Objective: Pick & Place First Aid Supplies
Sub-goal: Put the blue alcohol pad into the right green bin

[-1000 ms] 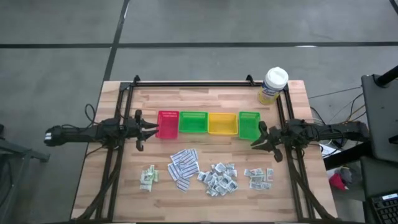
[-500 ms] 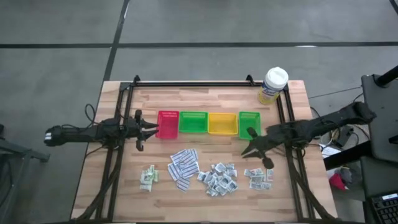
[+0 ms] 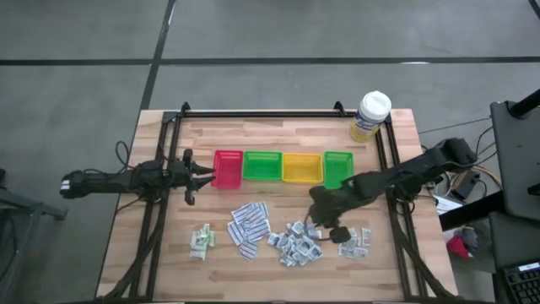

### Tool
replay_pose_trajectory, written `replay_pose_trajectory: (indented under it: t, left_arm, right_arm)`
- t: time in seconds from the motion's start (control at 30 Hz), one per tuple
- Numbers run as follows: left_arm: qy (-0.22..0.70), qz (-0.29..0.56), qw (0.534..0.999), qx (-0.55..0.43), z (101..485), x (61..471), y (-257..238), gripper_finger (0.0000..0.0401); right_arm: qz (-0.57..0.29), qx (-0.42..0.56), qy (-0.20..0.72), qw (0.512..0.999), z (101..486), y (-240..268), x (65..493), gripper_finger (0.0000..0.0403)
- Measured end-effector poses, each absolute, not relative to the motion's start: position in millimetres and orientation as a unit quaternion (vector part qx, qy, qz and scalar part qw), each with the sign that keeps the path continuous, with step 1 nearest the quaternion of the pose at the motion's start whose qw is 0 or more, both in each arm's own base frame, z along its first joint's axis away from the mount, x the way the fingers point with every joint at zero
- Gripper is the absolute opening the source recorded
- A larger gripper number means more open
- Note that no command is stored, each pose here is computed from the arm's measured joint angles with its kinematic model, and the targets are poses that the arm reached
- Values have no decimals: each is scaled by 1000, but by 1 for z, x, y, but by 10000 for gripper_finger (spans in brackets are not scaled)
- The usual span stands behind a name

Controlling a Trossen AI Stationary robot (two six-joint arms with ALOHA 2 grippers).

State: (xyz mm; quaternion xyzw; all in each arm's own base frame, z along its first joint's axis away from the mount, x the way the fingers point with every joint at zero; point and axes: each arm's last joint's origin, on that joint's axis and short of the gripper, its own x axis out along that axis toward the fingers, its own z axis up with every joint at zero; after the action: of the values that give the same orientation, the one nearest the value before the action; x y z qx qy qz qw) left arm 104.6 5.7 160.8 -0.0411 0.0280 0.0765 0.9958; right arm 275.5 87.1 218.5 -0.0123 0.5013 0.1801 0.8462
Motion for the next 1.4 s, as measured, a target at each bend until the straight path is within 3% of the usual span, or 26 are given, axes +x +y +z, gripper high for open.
replay_pose_trajectory:
  t: [0.23,0.43,0.77,1.4]
  left_arm:
    - [39,75,996,-41,159,105,6,113]
    - [42,75,996,-39,158,105,6,113]
    - [44,75,995,-37,158,105,6,113]
    - [44,76,995,-38,158,105,6,113]
  right_arm:
    - [172,-18,557,813,207,96,307,60]
    - [164,-24,597,785,189,98,313,90]
    - [94,-98,601,788,178,90,309,143]
    - [94,-102,607,783,154,91,313,134]
